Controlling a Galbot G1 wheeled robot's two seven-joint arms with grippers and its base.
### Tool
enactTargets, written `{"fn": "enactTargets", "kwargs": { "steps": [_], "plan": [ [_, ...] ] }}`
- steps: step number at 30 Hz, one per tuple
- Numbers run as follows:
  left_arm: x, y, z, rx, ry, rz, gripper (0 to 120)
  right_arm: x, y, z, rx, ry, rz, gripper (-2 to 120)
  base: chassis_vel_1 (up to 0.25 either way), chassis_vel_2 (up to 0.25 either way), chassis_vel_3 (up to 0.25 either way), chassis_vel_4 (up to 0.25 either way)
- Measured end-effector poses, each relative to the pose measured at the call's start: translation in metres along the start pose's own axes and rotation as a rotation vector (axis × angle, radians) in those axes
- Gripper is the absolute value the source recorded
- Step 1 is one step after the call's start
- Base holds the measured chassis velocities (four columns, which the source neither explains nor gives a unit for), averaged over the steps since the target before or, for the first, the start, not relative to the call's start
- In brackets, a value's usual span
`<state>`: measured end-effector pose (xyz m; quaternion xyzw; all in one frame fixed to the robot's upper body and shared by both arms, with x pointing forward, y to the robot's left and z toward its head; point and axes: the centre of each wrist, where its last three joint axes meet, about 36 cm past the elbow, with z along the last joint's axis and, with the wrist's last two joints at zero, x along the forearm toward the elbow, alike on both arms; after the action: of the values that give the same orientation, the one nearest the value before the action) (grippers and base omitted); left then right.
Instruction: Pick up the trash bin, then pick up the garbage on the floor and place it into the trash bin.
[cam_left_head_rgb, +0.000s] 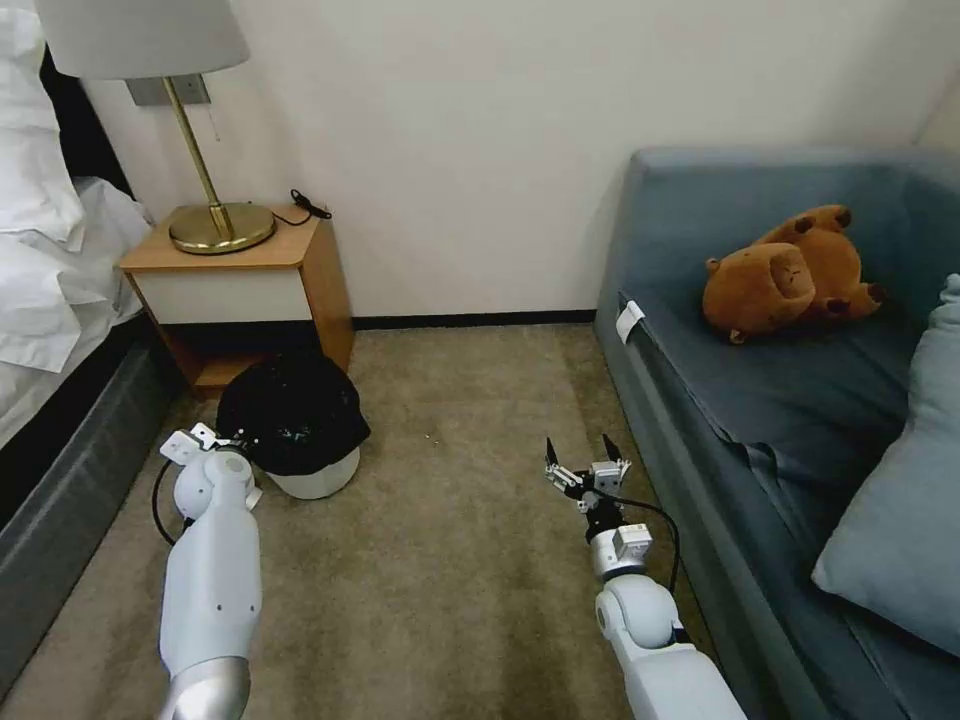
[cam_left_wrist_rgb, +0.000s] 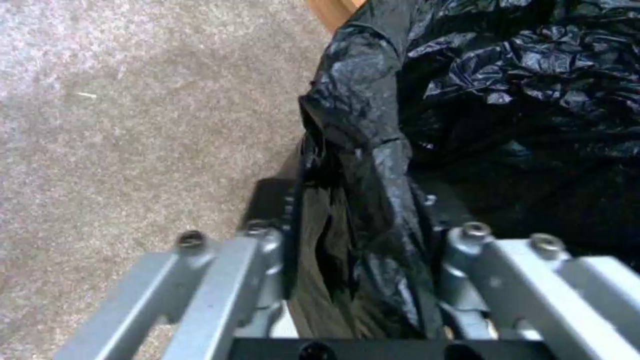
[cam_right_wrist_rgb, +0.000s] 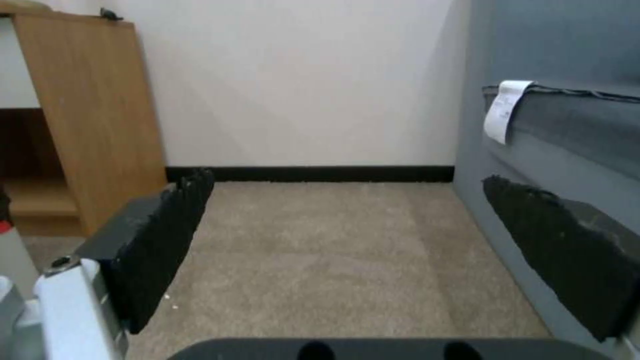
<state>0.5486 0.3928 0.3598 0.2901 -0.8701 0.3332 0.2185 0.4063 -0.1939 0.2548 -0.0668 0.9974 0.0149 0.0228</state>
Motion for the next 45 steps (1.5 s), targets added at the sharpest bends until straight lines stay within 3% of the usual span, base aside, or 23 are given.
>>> {"fn": "enactTargets", "kwargs": {
  "steps": [2,9,14,18,24,26,30,32,38,41,43,45],
  "plan": [
    [0.001,0.001,-0.002,0.001,-0.005,0.002,53,0.002,0.0,0.001,0.001,0.002,-0.004,100,0.0,0.0,0.0,0.0],
    [0.006,0.001,-0.009,0.0,-0.023,0.01,74,0.004,0.0,0.004,0.002,0.005,-0.01,100,0.0,0.0,0.0,0.0],
    [0.016,-0.004,-0.014,-0.009,-0.05,0.034,97,0.009,0.002,0.008,0.001,0.014,-0.019,100,0.0,0.0,0.0,0.0],
    [0.024,-0.007,-0.019,-0.023,-0.073,0.052,100,0.013,0.002,0.01,0.003,0.019,-0.024,100,0.0,0.0,0.0,0.0],
    [0.052,-0.013,-0.019,-0.121,-0.161,0.123,100,0.02,0.001,0.017,0.01,0.023,-0.028,100,0.0,0.0,0.0,0.0],
    [0.068,-0.012,-0.013,-0.196,-0.231,0.174,100,0.021,-0.001,0.019,0.01,0.017,-0.022,100,0.0,0.0,0.0,0.0],
    [0.083,-0.011,-0.006,-0.247,-0.272,0.231,100,0.019,-0.005,0.017,0.008,0.011,-0.013,100,0.0,0.0,0.0,0.0],
    [0.1,-0.009,0.006,-0.329,-0.317,0.297,100,0.014,-0.009,0.012,0.011,-0.007,-0.001,100,0.0,0.0,0.0,0.0],
    [0.111,-0.006,0.024,-0.435,-0.362,0.336,100,0.01,-0.012,0.007,0.014,-0.023,0.014,100,0.0,0.0,0.0,0.0],
    [0.123,0.005,0.036,-0.526,-0.405,0.406,100,0.003,-0.017,0.0,0.016,-0.044,0.028,100,0.0,0.0,0.0,0.0],
    [0.124,0.006,0.037,-0.531,-0.406,0.411,100,0.002,-0.017,0.0,0.016,-0.046,0.029,100,0.0,0.0,0.0,0.0],
    [0.13,0.01,0.048,-0.568,-0.402,0.452,100,-0.002,-0.016,-0.003,0.011,-0.062,0.047,100,0.0,0.0,0.0,0.0]
  ]
}}
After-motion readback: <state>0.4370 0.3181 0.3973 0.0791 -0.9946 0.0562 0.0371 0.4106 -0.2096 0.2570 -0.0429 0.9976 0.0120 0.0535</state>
